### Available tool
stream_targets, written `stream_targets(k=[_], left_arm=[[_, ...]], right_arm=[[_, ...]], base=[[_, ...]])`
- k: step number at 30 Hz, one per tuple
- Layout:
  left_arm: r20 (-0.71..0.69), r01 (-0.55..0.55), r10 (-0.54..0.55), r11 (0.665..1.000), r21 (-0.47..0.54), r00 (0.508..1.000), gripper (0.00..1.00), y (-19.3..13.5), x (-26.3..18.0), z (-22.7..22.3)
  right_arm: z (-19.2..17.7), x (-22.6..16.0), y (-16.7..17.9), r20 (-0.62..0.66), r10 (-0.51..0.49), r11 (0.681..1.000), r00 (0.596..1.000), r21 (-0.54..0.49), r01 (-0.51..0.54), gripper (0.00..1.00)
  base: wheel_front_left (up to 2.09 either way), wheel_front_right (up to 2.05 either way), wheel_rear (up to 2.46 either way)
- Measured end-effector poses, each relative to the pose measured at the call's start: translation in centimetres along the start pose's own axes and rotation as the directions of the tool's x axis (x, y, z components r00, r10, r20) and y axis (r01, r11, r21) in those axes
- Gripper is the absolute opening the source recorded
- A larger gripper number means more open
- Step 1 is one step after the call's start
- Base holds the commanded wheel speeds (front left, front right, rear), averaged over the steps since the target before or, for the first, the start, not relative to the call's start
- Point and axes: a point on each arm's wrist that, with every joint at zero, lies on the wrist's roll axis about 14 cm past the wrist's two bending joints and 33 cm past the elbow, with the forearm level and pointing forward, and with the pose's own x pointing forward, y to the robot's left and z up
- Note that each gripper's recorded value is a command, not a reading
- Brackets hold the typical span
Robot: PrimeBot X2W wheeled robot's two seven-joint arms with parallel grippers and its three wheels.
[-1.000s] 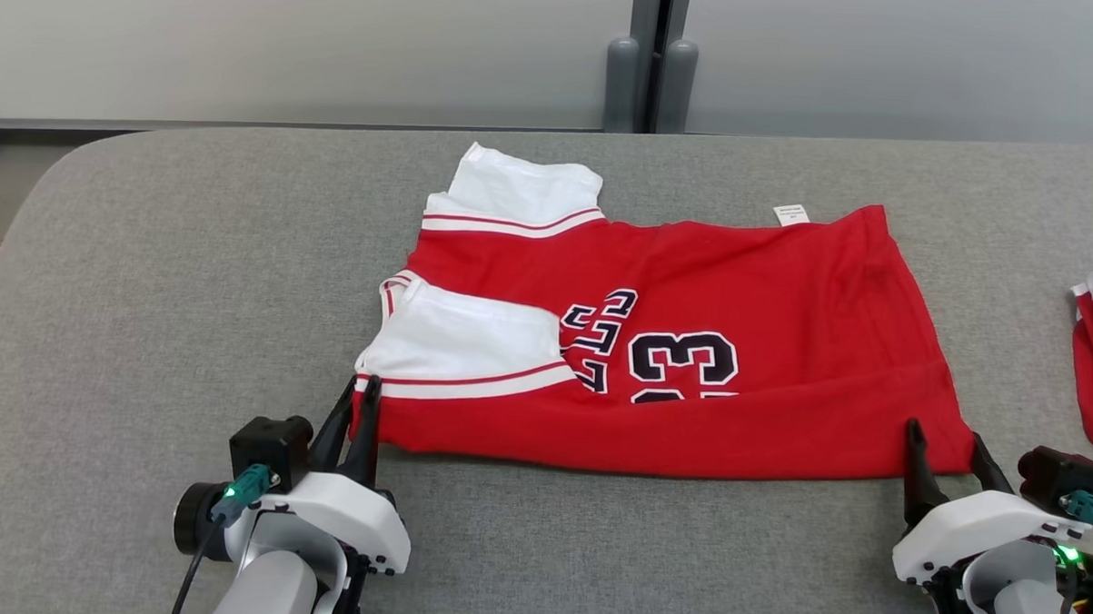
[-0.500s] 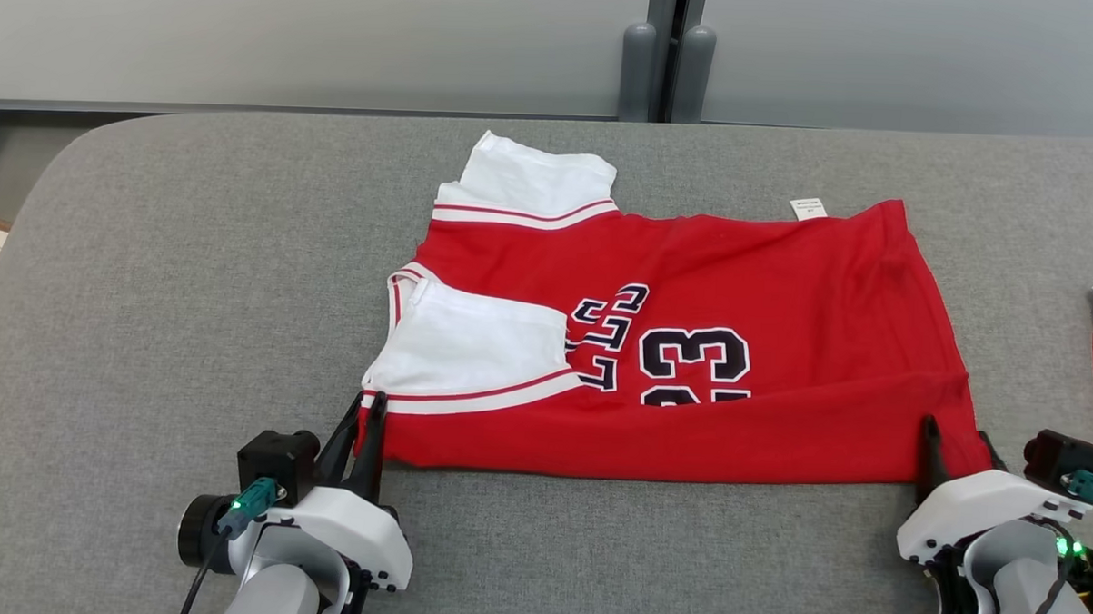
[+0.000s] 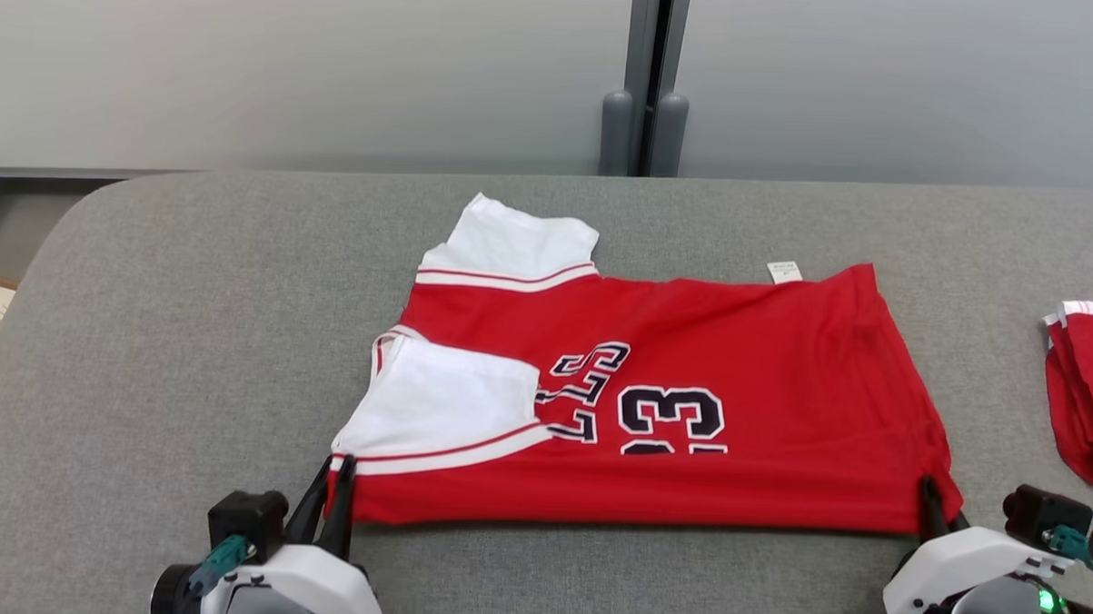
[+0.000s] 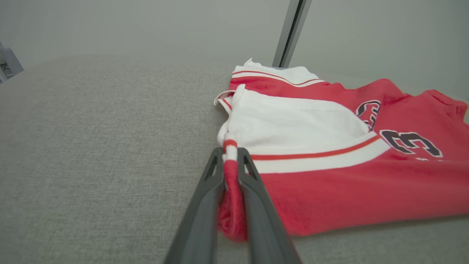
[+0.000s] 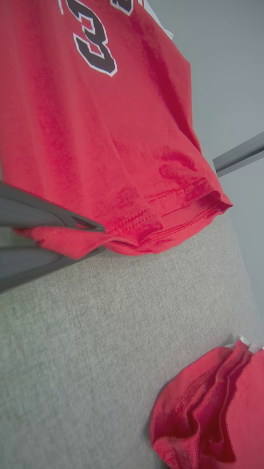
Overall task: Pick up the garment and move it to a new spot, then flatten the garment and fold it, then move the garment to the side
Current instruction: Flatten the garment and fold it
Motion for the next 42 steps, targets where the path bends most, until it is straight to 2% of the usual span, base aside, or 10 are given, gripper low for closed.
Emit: stream_targets(k=[13, 14, 15, 16, 17, 21, 27, 32, 35, 42], left_arm=[[-0.025, 0.033, -0.033, 0.999, -0.004, 0.999, 0.00, -0.5, -2.5, -1.7], [-0.035, 0.041, -0.041, 0.999, -0.002, 0.999, 0.00, -0.7, -2.6, -2.0], [-0.047, 0.051, -0.051, 0.999, 0.000, 0.998, 0.36, -1.0, -2.6, -2.4], [-0.062, 0.055, -0.055, 0.998, 0.001, 0.997, 0.73, -1.0, -2.7, -2.8], [-0.075, 0.056, -0.056, 0.998, 0.000, 0.996, 1.00, -1.0, -2.8, -3.2], [-0.067, 0.047, -0.047, 0.999, -0.002, 0.997, 1.00, -0.9, -2.3, -2.9], [0.148, 0.080, -0.071, 0.995, -0.057, 0.987, 1.00, -1.6, 0.5, 4.4], [0.177, 0.112, -0.103, 0.993, -0.045, 0.979, 1.00, -2.5, 1.8, 5.7], [0.165, 0.153, -0.152, 0.988, 0.004, 0.975, 1.00, -4.0, 3.9, 6.2], [-0.022, 0.214, -0.214, 0.957, 0.197, 0.977, 1.00, -4.8, 11.7, 6.4]], right_arm=[[-1.9, -3.3, -1.8, -0.071, -0.018, 0.999, 0.997, 0.030, 0.021, 0.00], [-1.8, -3.5, -2.0, -0.067, -0.023, 0.999, 0.997, 0.031, 0.025, 0.24], [-1.5, -3.5, -2.0, -0.055, -0.026, 0.999, 0.998, 0.039, 0.028, 0.78], [-1.2, -3.6, -2.0, -0.045, -0.027, 0.999, 0.999, 0.043, 0.029, 1.00], [-1.0, -3.6, -2.0, -0.037, -0.026, 0.999, 0.999, 0.042, 0.027, 1.00], [0.9, -3.6, -1.5, 0.031, -0.014, 0.999, 0.999, 0.049, 0.012, 1.00], [6.2, -2.9, 0.1, 0.239, 0.052, 0.999, 0.970, -0.007, -0.052, 1.00], [7.8, -2.7, 0.9, 0.295, 0.098, 0.995, 0.950, -0.060, -0.084, 1.00], [9.3, -1.9, 1.9, 0.322, 0.135, 0.989, 0.937, -0.101, -0.108, 1.00], [11.7, 1.1, 2.8, 0.333, 0.186, 0.975, 0.924, -0.179, -0.132, 1.00]], base=[[0.00, 0.00, 0.00], [0.00, 0.00, 0.00], [0.00, 0.00, 0.00], [0.00, 0.00, 0.00], [0.00, 0.00, 0.00], [0.00, 0.00, 0.00], [0.00, 0.00, 0.00], [0.00, 0.00, 0.00], [0.00, 0.00, 0.00], [0.00, 0.00, 0.00]])
